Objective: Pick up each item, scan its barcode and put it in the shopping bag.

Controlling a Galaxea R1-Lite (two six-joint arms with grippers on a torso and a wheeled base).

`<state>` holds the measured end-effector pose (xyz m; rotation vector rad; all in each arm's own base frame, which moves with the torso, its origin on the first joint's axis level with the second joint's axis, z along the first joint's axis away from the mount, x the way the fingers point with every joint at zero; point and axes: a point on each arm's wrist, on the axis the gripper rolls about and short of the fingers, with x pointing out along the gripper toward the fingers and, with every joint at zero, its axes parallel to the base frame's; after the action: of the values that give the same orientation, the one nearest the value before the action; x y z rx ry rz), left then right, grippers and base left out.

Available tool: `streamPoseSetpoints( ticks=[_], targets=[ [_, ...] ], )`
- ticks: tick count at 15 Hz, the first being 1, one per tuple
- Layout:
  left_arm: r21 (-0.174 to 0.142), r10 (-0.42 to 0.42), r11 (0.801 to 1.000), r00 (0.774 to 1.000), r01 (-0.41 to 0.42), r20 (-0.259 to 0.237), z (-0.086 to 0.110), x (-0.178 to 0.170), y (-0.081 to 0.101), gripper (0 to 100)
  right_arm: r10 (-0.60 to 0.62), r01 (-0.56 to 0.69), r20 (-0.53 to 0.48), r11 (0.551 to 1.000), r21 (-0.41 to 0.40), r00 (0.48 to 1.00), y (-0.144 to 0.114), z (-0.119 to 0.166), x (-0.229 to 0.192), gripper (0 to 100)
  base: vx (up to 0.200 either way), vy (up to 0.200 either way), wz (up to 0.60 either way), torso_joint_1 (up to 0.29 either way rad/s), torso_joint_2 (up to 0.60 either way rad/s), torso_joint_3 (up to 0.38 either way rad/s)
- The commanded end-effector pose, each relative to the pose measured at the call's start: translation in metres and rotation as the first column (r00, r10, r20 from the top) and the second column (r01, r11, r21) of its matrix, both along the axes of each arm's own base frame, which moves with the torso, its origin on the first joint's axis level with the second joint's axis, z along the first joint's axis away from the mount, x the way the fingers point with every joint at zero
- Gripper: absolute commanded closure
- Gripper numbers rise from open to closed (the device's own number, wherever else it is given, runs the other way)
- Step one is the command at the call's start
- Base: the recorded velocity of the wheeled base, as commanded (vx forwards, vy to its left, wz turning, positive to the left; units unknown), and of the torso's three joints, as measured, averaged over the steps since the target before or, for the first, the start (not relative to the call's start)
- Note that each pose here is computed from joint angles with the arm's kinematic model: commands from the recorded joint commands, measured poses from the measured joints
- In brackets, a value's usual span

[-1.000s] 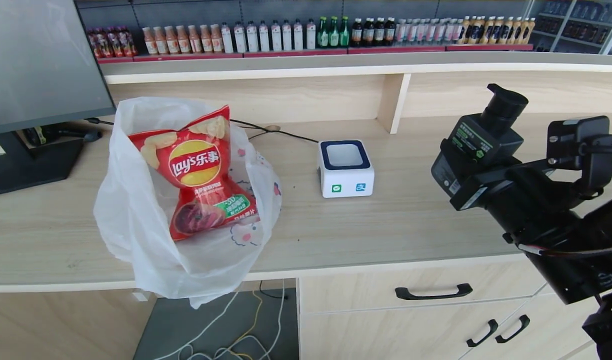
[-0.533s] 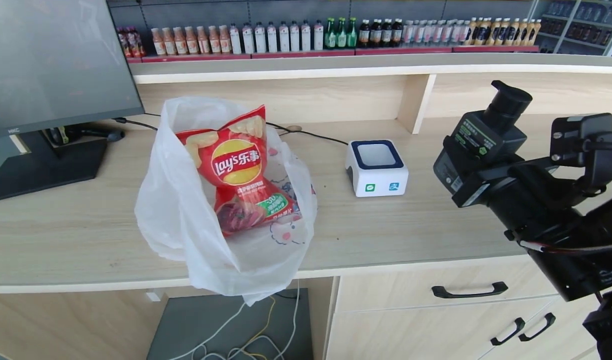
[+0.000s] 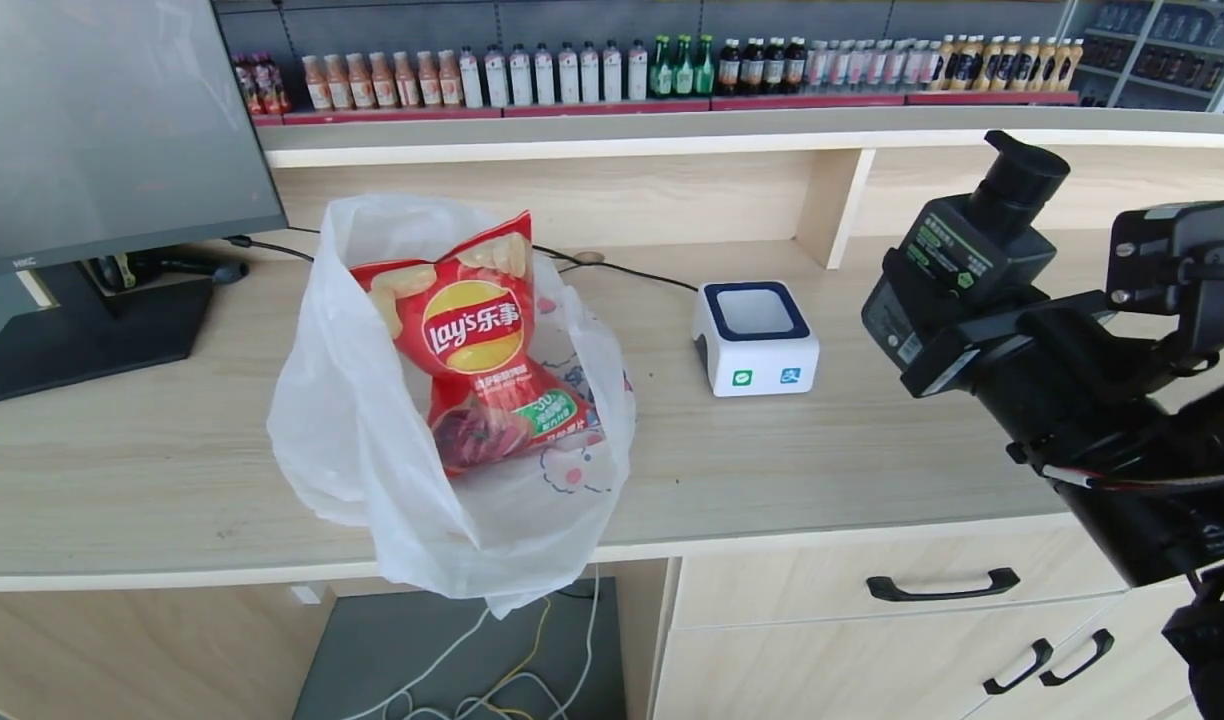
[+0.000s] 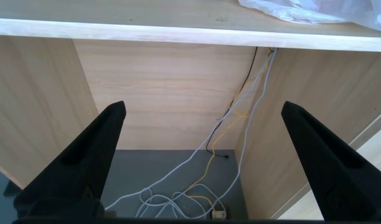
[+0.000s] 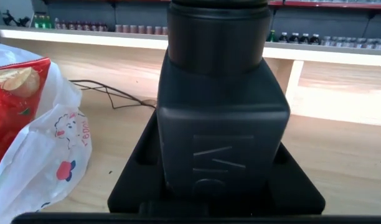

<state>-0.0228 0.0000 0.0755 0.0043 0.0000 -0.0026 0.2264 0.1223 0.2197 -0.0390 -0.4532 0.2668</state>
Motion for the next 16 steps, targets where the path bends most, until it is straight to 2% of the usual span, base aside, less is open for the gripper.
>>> streamPoseSetpoints(
  ticks=[1,4,5,9,10,11,14,16],
  targets=[
    [0.0,-0.001,1.0,1.0,0.001,0.0,0.0,0.0,0.0,0,-0.005,0.005,0.045,1.0,0.002,0.999,0.009,0.017,0.015,100,0.0,0.0,0.0,0.0,0.0,0.0],
    [0.0,-0.001,1.0,1.0,0.001,0.0,0.0,0.0,0.0,0,-0.006,0.007,0.02,0.997,-0.075,1.0,0.018,0.033,0.029,100,0.0,0.0,0.0,0.0,0.0,0.0],
    [0.0,0.001,1.0,1.0,-0.001,0.0,0.0,0.0,0.0,0,0.032,-0.03,0.014,0.991,-0.133,0.999,0.022,0.04,0.034,100,0.0,0.0,0.0,0.0,0.0,0.0],
    [0.0,0.001,1.0,1.0,-0.001,0.0,0.0,0.0,0.0,0,0.034,-0.021,0.044,0.965,-0.262,0.998,0.002,0.051,0.059,100,0.0,0.0,0.0,0.0,0.0,0.0],
    [0.0,0.001,1.0,1.0,-0.001,0.0,0.0,0.0,0.0,0,0.034,-0.021,0.044,0.965,-0.262,0.998,0.002,0.051,0.059,100,0.0,0.0,0.0,0.0,0.0,0.0],
    [0.0,0.001,1.0,1.0,-0.001,0.0,0.0,0.0,0.0,0,0.051,-0.024,0.073,0.943,-0.333,0.996,-0.005,0.051,0.067,100,0.0,0.0,0.0,0.0,0.0,0.0],
    [0.0,0.001,1.0,1.0,-0.001,0.0,0.0,0.0,0.0,0,0.081,-0.004,0.145,0.883,-0.469,0.986,-0.017,0.049,0.086,100,0.0,0.0,0.0,0.0,0.0,0.0],
    [0.0,0.001,1.0,1.0,-0.001,0.0,0.0,0.0,0.0,0,0.172,-0.028,0.212,0.834,-0.551,0.962,-0.007,0.048,0.109,100,0.0,0.0,0.0,0.0,0.0,0.0]
  ],
)
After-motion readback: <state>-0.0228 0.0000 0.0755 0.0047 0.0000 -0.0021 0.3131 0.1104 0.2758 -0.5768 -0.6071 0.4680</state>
